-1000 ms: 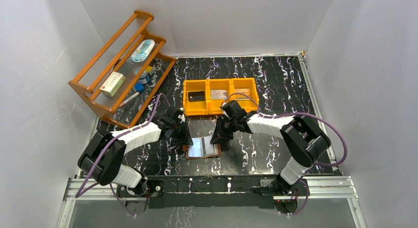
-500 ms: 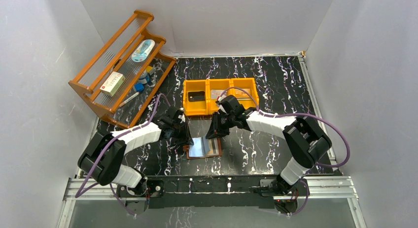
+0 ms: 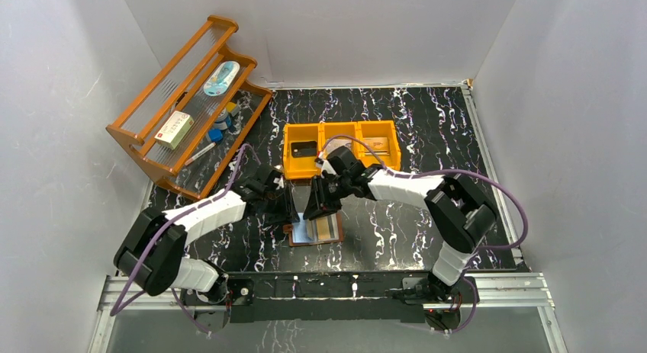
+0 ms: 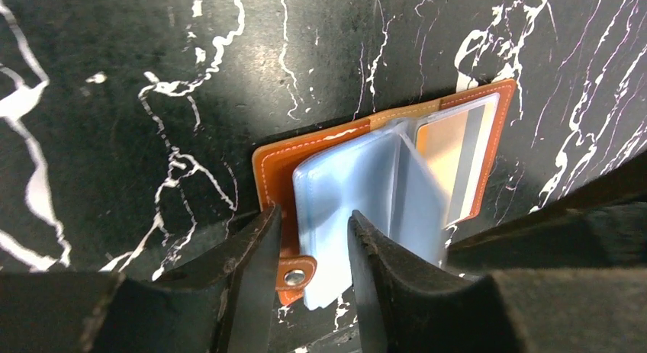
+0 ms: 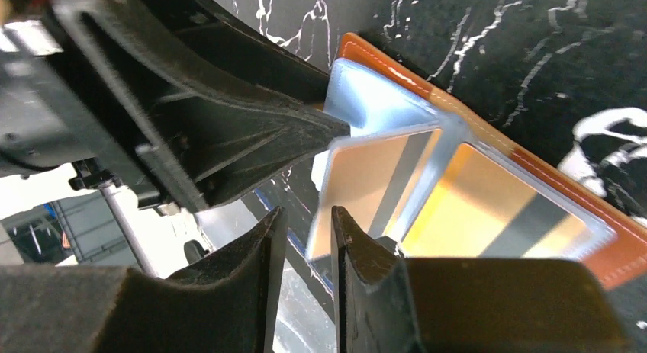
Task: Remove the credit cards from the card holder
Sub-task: Remove the credit card from the card holder.
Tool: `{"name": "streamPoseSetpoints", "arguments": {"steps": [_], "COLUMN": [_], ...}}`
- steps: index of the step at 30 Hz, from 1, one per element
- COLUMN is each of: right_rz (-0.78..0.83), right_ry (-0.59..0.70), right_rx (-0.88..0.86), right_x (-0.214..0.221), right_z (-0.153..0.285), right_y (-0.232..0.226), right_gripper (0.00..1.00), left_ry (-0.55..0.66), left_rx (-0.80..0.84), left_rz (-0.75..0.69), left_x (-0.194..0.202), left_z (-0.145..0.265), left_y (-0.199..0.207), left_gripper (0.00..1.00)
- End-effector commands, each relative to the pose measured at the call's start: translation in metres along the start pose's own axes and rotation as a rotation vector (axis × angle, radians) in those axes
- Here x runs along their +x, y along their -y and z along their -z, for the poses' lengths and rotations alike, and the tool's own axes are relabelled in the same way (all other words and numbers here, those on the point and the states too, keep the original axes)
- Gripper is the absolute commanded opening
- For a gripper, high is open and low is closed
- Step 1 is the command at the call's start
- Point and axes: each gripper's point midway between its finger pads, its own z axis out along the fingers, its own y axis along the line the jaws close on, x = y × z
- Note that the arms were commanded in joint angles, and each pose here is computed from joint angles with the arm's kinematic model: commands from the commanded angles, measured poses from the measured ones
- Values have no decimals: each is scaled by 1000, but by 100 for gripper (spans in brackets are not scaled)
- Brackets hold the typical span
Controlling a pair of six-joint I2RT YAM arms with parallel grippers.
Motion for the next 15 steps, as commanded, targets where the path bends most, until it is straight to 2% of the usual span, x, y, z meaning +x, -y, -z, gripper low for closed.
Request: {"name": "streamPoseSetpoints", "arguments": {"steps": [1, 7, 11, 15], "right_rz": [50, 71, 23, -33], "right_ry": [-64, 15, 77, 82], "right_rx": [-53, 45, 137, 117], "right_x": [4, -4, -8, -3], "right_z": [-13, -2, 4, 1], "right_y": [-15, -5, 14, 22], "right_gripper": [36, 37, 37, 36], "left_ry": [88, 140, 158, 166], "left_rx": [-43, -78, -51, 32], "left_rz": [0, 17, 8, -24], "left_x": [-15, -20, -24, -27], "left_z": [23, 35, 40, 43], "left_y": [0, -6, 1, 17], "left_gripper": [38, 41, 41, 42]}}
